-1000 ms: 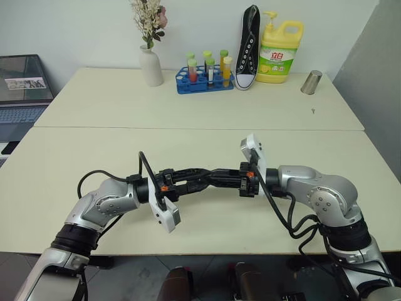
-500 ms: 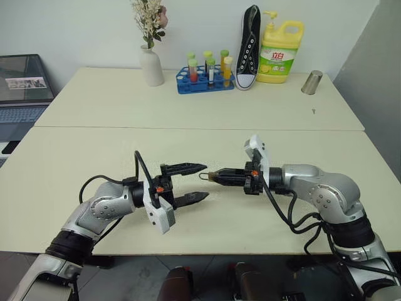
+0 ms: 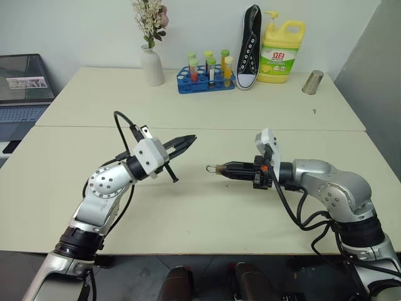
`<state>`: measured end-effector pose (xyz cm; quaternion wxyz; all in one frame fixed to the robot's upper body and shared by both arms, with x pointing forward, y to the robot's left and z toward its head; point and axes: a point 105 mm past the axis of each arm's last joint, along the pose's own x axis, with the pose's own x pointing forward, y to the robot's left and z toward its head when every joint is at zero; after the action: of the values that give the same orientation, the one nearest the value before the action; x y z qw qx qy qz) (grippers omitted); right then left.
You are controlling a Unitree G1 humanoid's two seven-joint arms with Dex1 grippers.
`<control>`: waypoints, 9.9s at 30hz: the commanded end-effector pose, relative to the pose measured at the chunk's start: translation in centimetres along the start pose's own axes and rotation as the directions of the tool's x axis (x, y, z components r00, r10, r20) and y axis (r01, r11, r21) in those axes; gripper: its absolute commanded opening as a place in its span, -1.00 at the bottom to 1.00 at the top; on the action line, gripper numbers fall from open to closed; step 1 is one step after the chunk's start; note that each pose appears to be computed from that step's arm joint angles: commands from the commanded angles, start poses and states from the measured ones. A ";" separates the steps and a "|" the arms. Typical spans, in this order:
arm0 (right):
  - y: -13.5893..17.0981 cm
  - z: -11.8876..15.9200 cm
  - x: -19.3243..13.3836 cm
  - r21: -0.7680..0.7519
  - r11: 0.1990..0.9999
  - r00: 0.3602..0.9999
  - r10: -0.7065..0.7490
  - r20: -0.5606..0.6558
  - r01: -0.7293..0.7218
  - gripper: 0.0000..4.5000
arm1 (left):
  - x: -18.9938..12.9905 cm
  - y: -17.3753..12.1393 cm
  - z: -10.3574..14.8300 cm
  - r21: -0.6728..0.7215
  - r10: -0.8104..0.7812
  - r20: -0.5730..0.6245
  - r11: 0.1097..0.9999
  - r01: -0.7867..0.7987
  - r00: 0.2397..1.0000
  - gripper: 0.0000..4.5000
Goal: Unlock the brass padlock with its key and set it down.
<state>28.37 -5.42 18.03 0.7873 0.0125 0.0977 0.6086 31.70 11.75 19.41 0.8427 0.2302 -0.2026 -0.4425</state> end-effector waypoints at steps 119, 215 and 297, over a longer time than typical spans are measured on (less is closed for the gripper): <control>0.0 0.3 -0.1 -0.022 1.000 1.000 -0.010 0.024 0.010 -0.94 | 0.1 -4.0 4.2 -0.434 -0.317 0.088 0.841 0.323 0.944 -1.00; 0.8 -0.1 0.1 -0.008 1.000 1.000 0.011 0.008 -0.011 -0.94 | 1.1 -5.0 3.0 -0.476 -0.455 0.117 0.754 0.452 0.883 -1.00; 2.6 -4.6 -6.3 -0.310 0.947 0.951 -0.166 -0.260 0.081 0.98 | -6.0 -5.4 -1.7 -0.314 -0.502 -0.286 0.854 0.415 0.816 1.00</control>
<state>24.30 -11.60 13.63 0.8056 -0.1842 0.1428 0.5447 26.13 14.44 13.02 0.7582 0.2384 0.0864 -0.6006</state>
